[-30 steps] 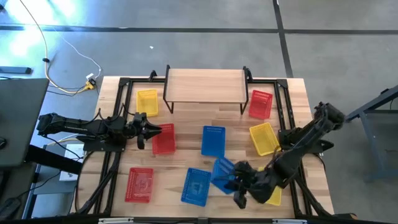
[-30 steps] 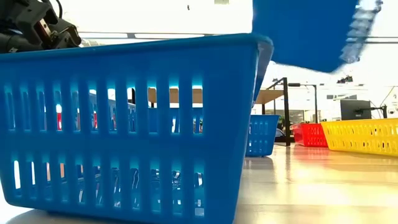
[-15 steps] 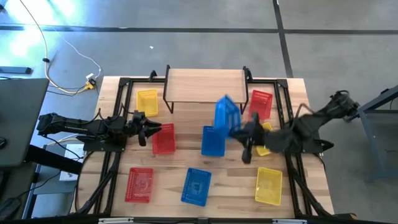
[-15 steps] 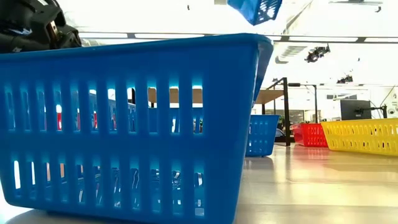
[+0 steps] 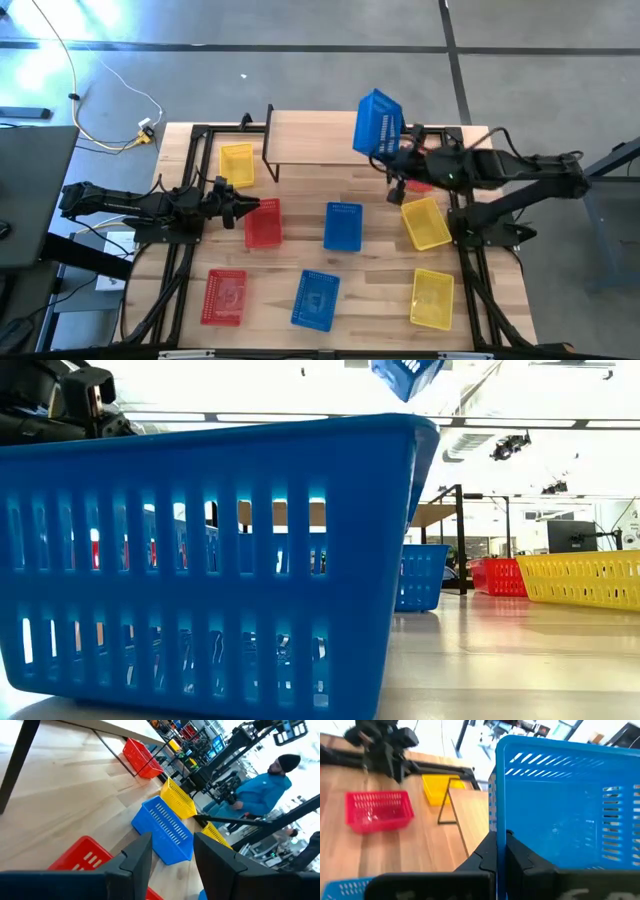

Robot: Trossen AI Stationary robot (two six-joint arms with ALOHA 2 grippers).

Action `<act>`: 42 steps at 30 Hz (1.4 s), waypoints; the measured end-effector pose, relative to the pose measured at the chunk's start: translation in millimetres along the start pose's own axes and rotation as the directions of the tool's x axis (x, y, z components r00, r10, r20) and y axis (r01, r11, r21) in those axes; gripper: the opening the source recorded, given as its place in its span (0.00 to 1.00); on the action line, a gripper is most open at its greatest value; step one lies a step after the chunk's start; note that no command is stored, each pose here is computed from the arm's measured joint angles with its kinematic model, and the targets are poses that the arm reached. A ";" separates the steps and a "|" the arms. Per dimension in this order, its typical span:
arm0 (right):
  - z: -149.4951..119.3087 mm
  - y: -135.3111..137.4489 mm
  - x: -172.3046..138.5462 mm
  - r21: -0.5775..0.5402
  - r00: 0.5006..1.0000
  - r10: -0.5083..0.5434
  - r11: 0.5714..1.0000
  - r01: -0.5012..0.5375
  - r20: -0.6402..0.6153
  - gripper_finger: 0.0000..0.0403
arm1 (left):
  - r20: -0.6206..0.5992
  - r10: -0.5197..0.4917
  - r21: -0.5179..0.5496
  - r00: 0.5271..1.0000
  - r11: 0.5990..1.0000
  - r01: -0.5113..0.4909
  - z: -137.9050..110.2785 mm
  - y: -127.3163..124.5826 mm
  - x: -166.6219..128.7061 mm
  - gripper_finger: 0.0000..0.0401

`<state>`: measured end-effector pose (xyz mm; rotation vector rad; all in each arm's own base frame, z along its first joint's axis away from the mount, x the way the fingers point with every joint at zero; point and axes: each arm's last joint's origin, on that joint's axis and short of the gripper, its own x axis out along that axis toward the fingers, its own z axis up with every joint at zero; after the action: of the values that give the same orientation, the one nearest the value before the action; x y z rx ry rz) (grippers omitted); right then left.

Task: Stack baskets on shelf by color
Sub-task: Put the bottom right blue basket on the shelf

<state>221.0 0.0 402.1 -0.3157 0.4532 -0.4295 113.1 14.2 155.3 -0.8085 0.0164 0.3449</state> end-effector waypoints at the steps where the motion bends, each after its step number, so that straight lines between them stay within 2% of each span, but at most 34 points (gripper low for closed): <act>1: -2.3 -5.2 3.3 -0.006 1.000 0.007 1.000 -0.007 -0.015 0.00 | 0.000 0.000 -0.009 1.000 1.000 0.000 0.0 0.0 0.0 0.34; 7: -18.6 -32.7 17.3 0.006 0.992 0.026 1.000 -0.026 -0.126 0.00 | -0.011 -0.041 -0.039 0.999 0.998 0.041 0.8 -2.4 0.0 0.34; 10: -25.6 -42.1 25.7 0.027 0.984 0.042 0.999 -0.038 -0.173 0.00 | 0.029 -0.077 -0.063 0.997 0.995 0.079 4.4 -6.1 -0.3 0.33; 16: -39.4 -49.0 50.0 -0.032 0.955 0.112 0.992 -0.126 -0.274 0.00 | 0.092 -0.117 -0.087 0.989 0.988 0.125 11.3 -12.4 -1.3 0.33; 21: -52.7 -50.9 69.7 -0.064 0.916 0.122 0.985 -0.158 -0.383 0.00 | 0.120 -0.139 -0.076 0.983 0.986 0.149 20.9 -22.1 -3.4 0.33; 30: -76.5 -49.0 96.8 -0.058 0.814 0.145 0.975 -0.213 -0.563 0.00 | 0.175 -0.156 0.118 0.972 0.984 0.137 45.3 -45.0 -10.7 0.33; 35: -81.7 -45.3 107.5 -0.076 0.790 0.153 0.967 -0.245 -0.593 0.00 | 0.172 -0.115 0.238 0.978 0.969 0.072 63.8 -61.8 -16.9 0.33; 42: -87.1 -42.3 114.8 -0.094 0.762 0.159 0.957 -0.276 -0.627 0.00 | 0.089 -0.030 0.390 0.996 0.921 -0.007 87.7 -86.6 -20.3 0.33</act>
<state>258.4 -107.0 303.6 -0.2886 1.1713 -0.2503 110.5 15.2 280.2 -0.3956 -0.0077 0.3538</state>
